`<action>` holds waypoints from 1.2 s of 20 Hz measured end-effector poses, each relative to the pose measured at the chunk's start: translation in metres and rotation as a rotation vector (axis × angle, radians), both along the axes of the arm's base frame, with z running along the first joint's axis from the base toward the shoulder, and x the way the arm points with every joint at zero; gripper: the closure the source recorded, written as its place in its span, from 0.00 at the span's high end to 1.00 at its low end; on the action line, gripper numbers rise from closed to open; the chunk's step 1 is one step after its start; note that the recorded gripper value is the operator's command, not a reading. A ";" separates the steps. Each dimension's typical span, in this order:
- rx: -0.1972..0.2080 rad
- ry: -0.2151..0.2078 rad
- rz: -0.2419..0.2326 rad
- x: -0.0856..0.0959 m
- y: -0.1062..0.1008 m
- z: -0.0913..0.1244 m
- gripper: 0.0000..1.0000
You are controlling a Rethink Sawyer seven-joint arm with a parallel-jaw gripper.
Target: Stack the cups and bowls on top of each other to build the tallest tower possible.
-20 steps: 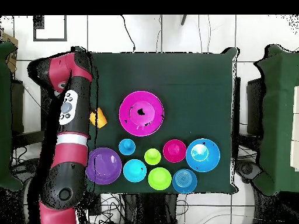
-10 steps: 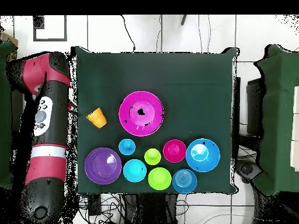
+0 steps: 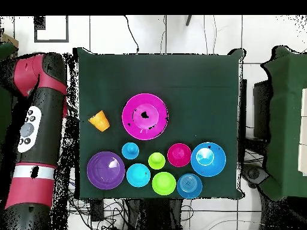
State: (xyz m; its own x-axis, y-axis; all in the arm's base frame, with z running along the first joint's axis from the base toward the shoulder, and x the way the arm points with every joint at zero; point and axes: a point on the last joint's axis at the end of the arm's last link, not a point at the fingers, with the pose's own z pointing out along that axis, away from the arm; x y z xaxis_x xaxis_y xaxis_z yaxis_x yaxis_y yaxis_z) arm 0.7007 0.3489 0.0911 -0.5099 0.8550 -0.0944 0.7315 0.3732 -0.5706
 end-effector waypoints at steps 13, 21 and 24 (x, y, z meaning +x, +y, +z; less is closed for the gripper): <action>-0.081 0.032 -0.040 -0.009 -0.040 -0.008 1.00; -0.087 0.008 -0.013 -0.009 -0.045 -0.035 1.00; -0.091 0.006 -0.004 -0.010 -0.046 -0.046 1.00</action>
